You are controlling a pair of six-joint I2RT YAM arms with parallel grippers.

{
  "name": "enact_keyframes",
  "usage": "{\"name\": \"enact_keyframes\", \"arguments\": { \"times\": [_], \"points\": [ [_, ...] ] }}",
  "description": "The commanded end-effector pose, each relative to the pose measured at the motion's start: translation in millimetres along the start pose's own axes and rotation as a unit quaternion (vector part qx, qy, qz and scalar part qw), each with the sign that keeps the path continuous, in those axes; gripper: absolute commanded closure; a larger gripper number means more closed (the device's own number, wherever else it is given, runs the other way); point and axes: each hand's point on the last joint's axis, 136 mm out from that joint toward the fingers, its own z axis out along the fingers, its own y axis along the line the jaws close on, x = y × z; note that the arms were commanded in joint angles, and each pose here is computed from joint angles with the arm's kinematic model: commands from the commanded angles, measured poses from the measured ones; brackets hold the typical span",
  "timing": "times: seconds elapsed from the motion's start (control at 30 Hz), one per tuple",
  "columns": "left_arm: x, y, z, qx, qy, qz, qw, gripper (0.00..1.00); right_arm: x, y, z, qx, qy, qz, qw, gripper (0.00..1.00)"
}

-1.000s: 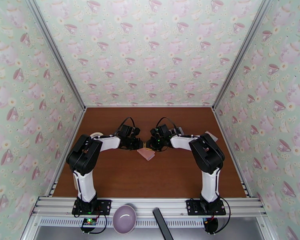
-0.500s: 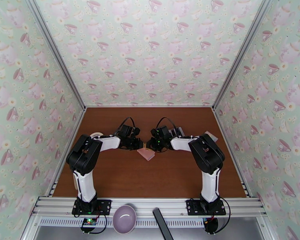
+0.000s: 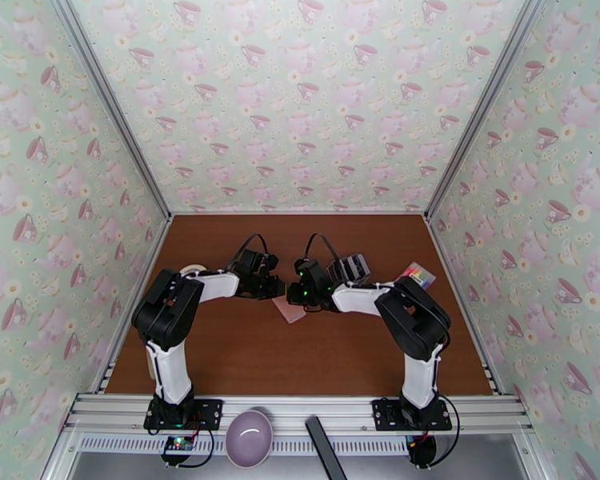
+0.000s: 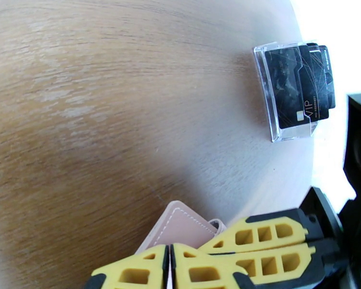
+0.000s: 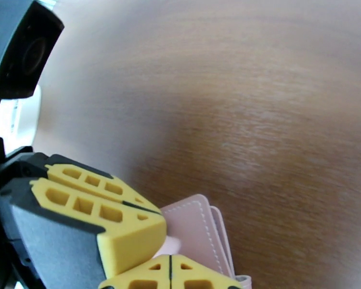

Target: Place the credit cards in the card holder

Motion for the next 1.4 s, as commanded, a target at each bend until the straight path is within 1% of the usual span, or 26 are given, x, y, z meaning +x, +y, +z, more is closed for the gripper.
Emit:
{"name": "enact_keyframes", "arguments": {
  "times": [0.0, 0.07, 0.1, 0.2, 0.33, 0.53, 0.7, 1.0, 1.2, 1.37],
  "points": [
    [21.1, 45.1, 11.8, -0.072, 0.018, -0.038, 0.997, 0.88, 59.5, -30.9, 7.7, 0.057, 0.037, -0.017, 0.998, 0.93],
    [20.3, 45.4, 11.6, -0.072, 0.017, -0.039, 0.997, 0.88, 57.2, -29.0, 3.5, 0.038, 0.01, -0.004, 0.999, 0.91],
    [31.3, 51.6, 12.3, -0.077, 0.027, -0.045, 0.996, 0.88, 54.3, -27.6, 0.9, 0.032, 0.0, -0.002, 0.999, 0.91],
    [33.9, 53.9, 13.1, -0.078, 0.029, -0.047, 0.995, 0.88, 44.3, -16.7, -6.8, 0.005, -0.022, 0.009, 1.0, 0.9],
    [32.6, 52.2, 12.9, -0.075, 0.028, -0.047, 0.996, 0.88, 39.5, -4.5, -12.2, -0.026, -0.029, 0.026, 0.999, 0.89],
    [33.7, 51.2, 13.8, -0.073, 0.029, -0.047, 0.996, 0.88, 41.8, -2.9, -10.1, -0.039, -0.031, 0.027, 0.998, 0.89],
    [33.7, 50.7, 14.0, -0.072, 0.029, -0.046, 0.996, 0.88, 44.5, -12.2, -10.9, -0.007, -0.035, 0.005, 0.999, 0.9],
    [34.9, 51.8, 16.7, -0.071, 0.03, -0.05, 0.996, 0.88, 60.2, -15.4, -4.5, 0.049, -0.048, -0.062, 0.996, 0.9],
    [35.1, 51.4, 17.7, -0.069, 0.03, -0.052, 0.996, 0.88, 63.9, -27.6, -6.8, 0.112, -0.071, -0.073, 0.989, 0.92],
    [34.5, 50.9, 18.0, -0.068, 0.03, -0.053, 0.996, 0.88, 69.2, -32.7, -6.9, 0.171, -0.074, -0.089, 0.979, 0.93]
  ]
}}
